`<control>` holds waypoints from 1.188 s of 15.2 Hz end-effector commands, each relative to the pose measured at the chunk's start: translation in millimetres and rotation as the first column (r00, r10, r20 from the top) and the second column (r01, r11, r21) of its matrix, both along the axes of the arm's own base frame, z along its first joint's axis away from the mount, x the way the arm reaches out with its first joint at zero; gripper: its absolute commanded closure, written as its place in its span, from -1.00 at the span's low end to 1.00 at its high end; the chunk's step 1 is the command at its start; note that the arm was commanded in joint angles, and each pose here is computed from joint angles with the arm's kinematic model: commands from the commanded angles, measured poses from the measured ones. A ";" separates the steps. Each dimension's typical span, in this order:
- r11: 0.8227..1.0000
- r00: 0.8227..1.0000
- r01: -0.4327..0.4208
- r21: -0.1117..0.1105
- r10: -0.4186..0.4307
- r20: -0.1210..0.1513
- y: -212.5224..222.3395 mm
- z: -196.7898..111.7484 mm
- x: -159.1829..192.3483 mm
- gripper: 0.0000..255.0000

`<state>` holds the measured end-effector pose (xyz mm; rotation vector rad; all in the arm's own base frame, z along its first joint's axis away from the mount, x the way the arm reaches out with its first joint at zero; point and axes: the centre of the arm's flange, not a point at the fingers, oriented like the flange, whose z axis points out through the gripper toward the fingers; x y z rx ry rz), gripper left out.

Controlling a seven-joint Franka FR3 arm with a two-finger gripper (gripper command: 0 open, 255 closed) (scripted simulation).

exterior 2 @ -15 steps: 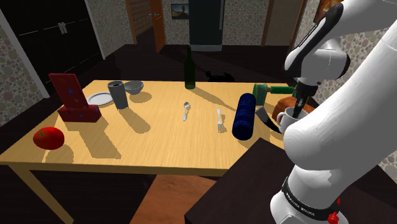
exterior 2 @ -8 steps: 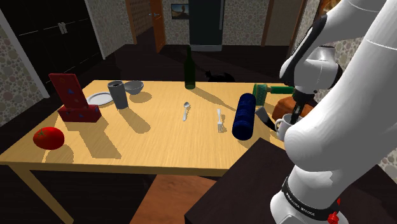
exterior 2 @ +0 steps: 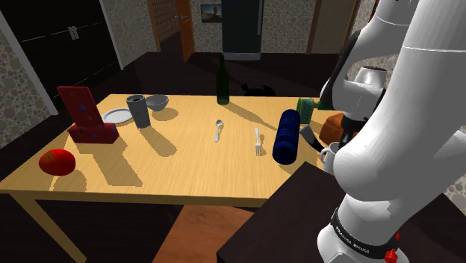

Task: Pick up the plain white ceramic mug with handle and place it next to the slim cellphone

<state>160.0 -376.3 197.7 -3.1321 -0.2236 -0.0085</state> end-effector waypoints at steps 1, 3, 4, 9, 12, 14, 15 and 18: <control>1.000 1.000 0.001 -0.001 -0.001 0.001 -0.4 -10.3 0.5 1.00; 1.000 1.000 0.001 -0.001 -0.001 0.001 -0.4 -20.9 0.5 1.00; 1.000 1.000 0.001 -0.001 -0.001 0.001 -0.4 -26.1 0.5 1.00; 1.000 1.000 0.001 -0.001 -0.001 0.001 -0.4 -35.8 0.5 1.00; 1.000 1.000 0.001 -0.001 -0.001 0.001 -0.4 -35.8 0.5 1.00; 1.000 1.000 0.001 -0.001 -0.001 0.001 -0.4 -35.8 0.5 -1.00; 1.000 1.000 0.001 -0.001 -0.001 0.001 -0.4 -35.8 0.5 -1.00; 1.000 1.000 0.001 -0.001 -0.001 0.001 -0.4 -35.8 0.5 -1.00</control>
